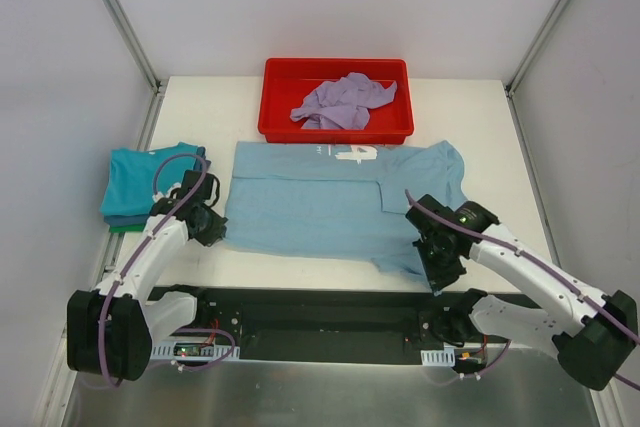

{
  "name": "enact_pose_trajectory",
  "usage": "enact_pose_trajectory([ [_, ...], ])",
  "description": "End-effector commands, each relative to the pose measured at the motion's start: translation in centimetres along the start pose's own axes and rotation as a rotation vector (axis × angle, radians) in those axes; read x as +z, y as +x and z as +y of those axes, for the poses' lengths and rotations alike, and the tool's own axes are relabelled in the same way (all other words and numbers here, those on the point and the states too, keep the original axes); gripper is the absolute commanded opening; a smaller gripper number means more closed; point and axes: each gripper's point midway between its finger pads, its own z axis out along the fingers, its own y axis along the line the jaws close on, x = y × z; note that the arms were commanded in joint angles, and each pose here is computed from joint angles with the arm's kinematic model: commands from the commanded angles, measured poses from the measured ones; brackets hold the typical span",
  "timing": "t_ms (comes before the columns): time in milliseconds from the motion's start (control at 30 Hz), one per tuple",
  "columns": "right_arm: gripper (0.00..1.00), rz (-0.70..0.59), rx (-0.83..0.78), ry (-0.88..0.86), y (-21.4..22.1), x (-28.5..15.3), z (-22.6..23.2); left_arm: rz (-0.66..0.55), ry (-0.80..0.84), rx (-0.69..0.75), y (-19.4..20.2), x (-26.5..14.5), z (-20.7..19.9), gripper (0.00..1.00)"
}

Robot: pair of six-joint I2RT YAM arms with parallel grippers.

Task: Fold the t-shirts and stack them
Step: Grap the side of the flattened tshirt closest away from the robot with both arms

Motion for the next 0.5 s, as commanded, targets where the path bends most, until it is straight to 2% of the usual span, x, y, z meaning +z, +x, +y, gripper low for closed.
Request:
enact_pose_trajectory([
  [0,0.04,0.025,0.054,0.083,1.9,-2.0,-2.6,-0.037,-0.029,0.007,-1.0,-1.5,0.8,0.0],
  [467,0.01,-0.042,0.136,0.184,2.6,-4.3,-6.4,-0.053,-0.106,0.029,-1.1,-2.2,2.7,0.0],
])
